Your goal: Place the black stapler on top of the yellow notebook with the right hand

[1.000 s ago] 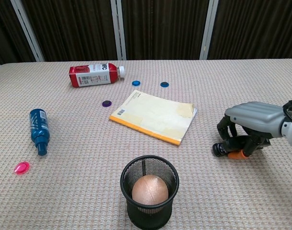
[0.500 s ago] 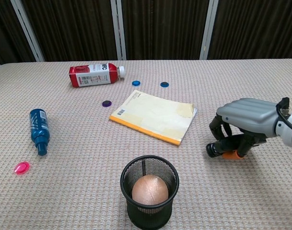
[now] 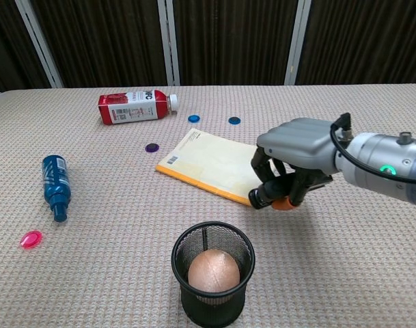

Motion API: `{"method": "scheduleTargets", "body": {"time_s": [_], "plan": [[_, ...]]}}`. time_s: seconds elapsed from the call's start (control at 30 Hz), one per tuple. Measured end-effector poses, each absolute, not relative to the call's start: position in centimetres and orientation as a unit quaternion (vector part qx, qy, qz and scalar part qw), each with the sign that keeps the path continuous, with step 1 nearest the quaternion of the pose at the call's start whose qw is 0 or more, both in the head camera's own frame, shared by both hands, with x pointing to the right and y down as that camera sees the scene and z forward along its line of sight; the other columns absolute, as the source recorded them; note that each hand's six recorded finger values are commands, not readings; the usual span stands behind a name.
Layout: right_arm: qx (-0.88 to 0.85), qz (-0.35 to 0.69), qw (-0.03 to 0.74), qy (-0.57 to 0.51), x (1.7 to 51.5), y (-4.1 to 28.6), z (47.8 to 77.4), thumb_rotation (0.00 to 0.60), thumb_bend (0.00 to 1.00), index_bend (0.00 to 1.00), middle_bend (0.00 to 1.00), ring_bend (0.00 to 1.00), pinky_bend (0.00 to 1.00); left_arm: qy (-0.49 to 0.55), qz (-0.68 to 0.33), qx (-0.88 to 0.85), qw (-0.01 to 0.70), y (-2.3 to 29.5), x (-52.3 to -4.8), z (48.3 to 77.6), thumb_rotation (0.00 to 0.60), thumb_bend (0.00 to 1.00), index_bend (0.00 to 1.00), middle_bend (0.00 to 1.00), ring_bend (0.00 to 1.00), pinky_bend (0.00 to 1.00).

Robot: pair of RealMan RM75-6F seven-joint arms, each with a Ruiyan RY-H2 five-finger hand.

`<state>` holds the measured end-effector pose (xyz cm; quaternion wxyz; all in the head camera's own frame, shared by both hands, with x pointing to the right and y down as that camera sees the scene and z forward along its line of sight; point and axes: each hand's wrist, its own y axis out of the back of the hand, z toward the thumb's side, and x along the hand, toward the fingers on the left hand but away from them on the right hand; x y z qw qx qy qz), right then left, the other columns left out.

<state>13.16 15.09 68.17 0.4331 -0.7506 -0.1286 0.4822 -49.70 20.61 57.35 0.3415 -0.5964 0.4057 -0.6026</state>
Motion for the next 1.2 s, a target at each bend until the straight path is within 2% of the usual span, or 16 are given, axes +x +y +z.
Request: {"method": "scheduleTargets", "body": {"time_s": [0.67,1.2], "plan": [[-0.769,0.467,0.421,-0.11,5.3,10.1,71.0,0.6,0.26,0.66,0.52,0.47,0.66,0.417,-0.604,-0.609,0.302,18.8,-51.3,58.5,0.6,0.3,0.04,0.0,0.0,0.17],[-0.763,0.478,0.425,-0.097,2.6,6.0,72.4,0.6,0.26,0.67,0.52,0.48,0.66,0.423,-0.621,-0.6,0.276,18.2,-52.8,59.4,0.6,0.3,0.05,0.0,0.0,0.17]]}}
